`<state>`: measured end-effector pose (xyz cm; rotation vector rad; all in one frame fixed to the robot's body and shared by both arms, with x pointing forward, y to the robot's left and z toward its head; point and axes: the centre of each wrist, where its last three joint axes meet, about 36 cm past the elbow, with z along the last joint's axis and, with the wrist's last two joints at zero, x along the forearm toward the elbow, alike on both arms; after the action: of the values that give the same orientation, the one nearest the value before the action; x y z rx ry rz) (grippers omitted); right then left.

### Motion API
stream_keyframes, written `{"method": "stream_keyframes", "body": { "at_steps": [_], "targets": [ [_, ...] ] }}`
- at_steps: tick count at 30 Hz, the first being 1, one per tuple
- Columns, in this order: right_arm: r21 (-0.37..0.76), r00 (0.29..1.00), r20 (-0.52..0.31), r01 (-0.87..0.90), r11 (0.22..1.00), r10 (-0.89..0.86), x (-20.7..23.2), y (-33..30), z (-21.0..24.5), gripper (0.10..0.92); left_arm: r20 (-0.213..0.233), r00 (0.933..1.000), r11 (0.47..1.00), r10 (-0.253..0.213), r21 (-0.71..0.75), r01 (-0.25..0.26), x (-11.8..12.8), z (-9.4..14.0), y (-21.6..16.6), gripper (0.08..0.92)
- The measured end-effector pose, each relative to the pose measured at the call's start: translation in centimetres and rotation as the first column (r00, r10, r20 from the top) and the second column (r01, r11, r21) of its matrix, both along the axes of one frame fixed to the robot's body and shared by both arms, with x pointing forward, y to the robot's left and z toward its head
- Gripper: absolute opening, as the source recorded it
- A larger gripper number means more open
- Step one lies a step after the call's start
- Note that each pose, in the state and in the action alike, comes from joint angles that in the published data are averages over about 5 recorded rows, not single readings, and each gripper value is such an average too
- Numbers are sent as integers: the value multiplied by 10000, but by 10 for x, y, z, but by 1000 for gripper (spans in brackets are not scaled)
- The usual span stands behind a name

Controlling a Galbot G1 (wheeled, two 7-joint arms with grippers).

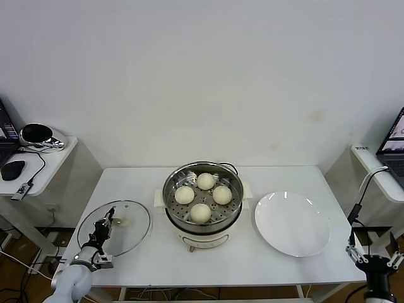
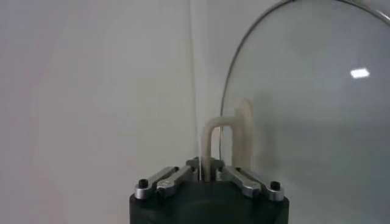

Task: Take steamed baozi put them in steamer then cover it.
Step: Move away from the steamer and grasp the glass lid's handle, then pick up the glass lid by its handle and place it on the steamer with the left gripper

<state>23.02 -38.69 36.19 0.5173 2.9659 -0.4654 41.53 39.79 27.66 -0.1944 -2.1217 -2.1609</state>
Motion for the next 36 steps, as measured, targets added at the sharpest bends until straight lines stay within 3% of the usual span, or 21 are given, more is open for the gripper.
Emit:
{"method": "stream_keyframes", "body": {
  "at_steps": [8, 15, 20, 27, 36],
  "targets": [
    [0, 9997, -24, -250, 9997, 250, 2, 8, -3, 823, 698, 9962, 9975, 524, -501, -489, -15, 31, -2, 136],
    [26, 9987, -30, -503, 9987, 503, 6, 17, -2, 823, 1212, 9850, 9915, 1227, -587, -1163, -31, 76, -16, 136],
    [40, 9975, -23, -711, 9975, 711, 9, 24, -1, 823, 1621, 9765, 9895, 1420, -496, -1357, -33, 114, -31, 136],
    [114, 9960, 28, -897, 9959, 897, 15, 35, 0, 823, 2059, 9707, 9919, 1241, -539, -1154, -35, 159, -61, 136],
    [132, 9964, -71, -844, 9963, 845, 24, 45, -7, 823, 1917, 9800, 9967, 533, -703, -405, -18, 177, -118, 136]
  ]
}}
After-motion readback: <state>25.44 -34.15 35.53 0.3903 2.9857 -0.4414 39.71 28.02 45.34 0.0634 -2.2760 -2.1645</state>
